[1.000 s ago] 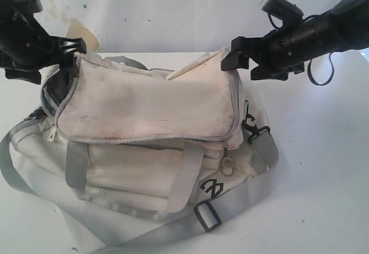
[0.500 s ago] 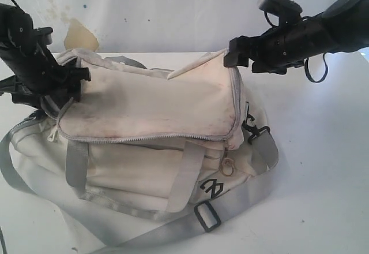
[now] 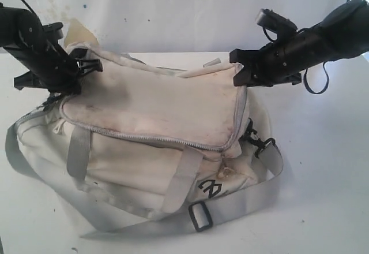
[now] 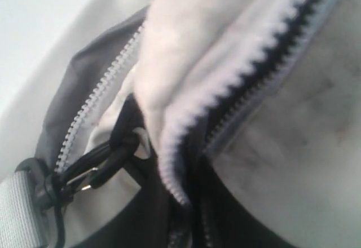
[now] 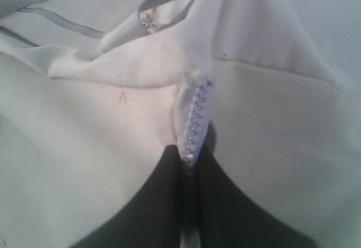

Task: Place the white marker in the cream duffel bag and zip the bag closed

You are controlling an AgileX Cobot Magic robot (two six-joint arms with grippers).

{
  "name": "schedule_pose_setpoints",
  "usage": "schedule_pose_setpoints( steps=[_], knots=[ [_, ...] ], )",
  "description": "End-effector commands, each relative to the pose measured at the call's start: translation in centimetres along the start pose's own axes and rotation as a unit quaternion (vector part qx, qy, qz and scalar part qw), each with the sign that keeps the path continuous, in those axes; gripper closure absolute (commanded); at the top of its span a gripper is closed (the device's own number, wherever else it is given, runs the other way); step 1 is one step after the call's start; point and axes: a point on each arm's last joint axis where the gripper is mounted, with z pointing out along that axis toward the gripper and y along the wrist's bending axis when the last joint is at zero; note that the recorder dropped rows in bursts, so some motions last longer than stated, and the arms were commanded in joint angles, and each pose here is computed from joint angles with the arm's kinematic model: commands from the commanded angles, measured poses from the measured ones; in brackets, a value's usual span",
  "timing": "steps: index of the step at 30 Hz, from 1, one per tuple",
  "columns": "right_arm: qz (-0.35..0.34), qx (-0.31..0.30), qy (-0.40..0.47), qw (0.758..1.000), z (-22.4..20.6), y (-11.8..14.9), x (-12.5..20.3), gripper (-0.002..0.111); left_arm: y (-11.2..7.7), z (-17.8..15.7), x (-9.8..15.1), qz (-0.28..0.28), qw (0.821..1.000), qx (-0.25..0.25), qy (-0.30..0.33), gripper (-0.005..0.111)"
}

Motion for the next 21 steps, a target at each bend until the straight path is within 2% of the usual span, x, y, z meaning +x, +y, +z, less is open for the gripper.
schedule_pose_setpoints(
  steps=[1,5,14,17,21],
  knots=[
    [0.032,0.063,0.025,0.997,-2.5,-1.7,0.0,0.108,-1.0,-1.5,-2.8,0.013,0.999,0.017,-0.05,0.105],
    [0.044,0.106,0.03,0.993,-4.0,-2.7,0.9,0.108,-1.5,-1.0,-4.2,0.016,0.999,0.016,-0.048,0.105],
    [0.067,0.119,0.026,0.99,-4.3,-3.1,2.5,0.108,-3.2,0.9,-4.2,0.07,0.993,0.096,-0.018,0.104],
    [0.071,0.117,0.02,0.99,-4.3,-3.1,2.3,0.108,-3.2,0.1,-4.1,0.096,0.991,0.096,-0.01,0.091],
    [0.105,0.095,0.0,0.99,-4.2,-2.7,2.0,0.108,-3.3,-2.5,-4.5,0.114,0.989,0.096,-0.015,0.062]
  ],
)
